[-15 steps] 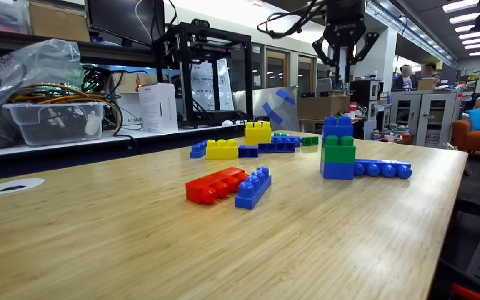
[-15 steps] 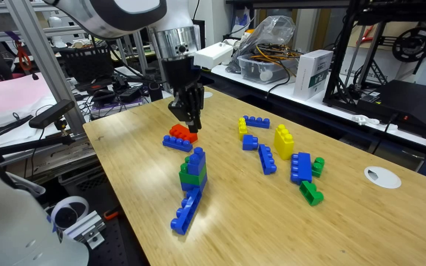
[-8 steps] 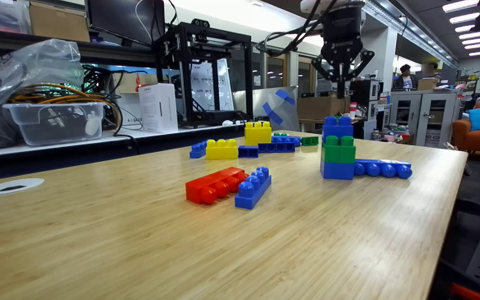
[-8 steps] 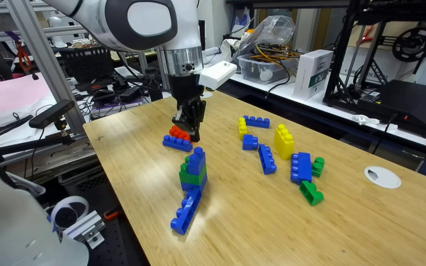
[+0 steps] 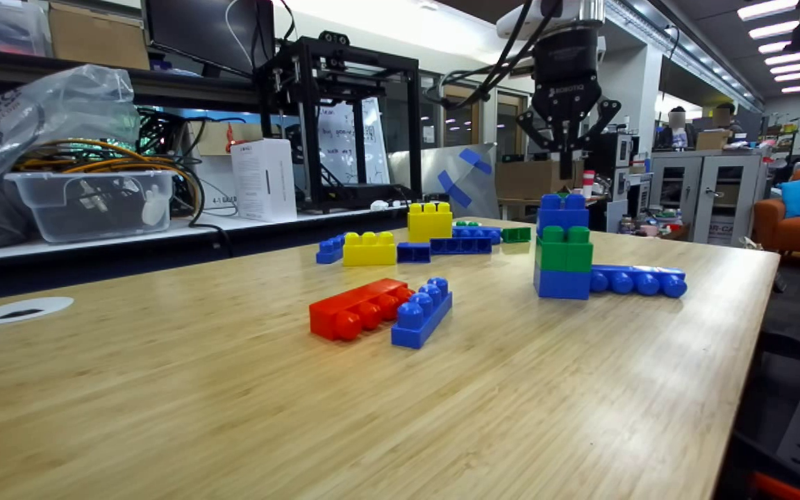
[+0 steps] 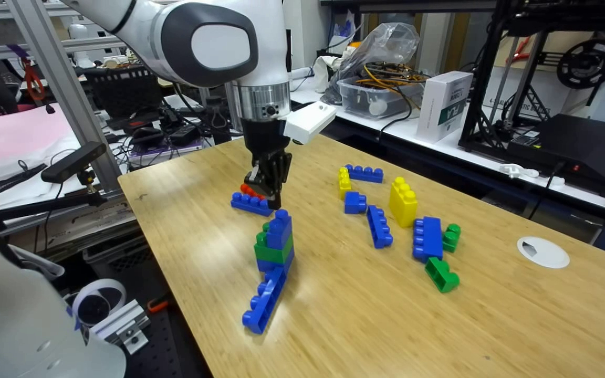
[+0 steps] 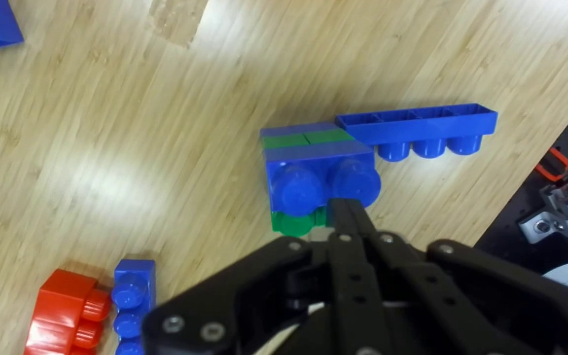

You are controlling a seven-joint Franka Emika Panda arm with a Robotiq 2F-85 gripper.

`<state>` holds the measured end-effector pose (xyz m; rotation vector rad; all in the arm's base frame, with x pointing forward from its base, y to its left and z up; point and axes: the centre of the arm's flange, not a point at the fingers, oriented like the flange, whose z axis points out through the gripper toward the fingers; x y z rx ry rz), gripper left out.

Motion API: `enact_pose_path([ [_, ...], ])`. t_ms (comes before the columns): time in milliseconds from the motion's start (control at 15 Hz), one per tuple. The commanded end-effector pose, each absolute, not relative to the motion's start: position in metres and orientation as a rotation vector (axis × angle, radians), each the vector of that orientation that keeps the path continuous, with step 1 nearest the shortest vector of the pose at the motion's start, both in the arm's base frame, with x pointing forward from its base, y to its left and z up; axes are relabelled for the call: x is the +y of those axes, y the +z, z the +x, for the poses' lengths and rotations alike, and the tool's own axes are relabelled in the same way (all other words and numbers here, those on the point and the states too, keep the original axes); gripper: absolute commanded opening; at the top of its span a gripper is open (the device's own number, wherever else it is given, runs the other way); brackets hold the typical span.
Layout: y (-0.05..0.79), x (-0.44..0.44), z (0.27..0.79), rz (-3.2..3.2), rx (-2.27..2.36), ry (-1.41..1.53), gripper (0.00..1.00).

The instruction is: Move the blue and green object, then pick up the blue object and put it on the blue and green object

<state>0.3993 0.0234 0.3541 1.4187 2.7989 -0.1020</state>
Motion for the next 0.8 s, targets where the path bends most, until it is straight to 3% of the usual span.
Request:
enact_pose_path([
  [0, 0.343, 0.022, 0.4, 1.373, 2.82, -0.057, 0.0],
  [733, 0.325, 0.022, 0.397, 1.256, 2.858, -0.043, 0.0],
])
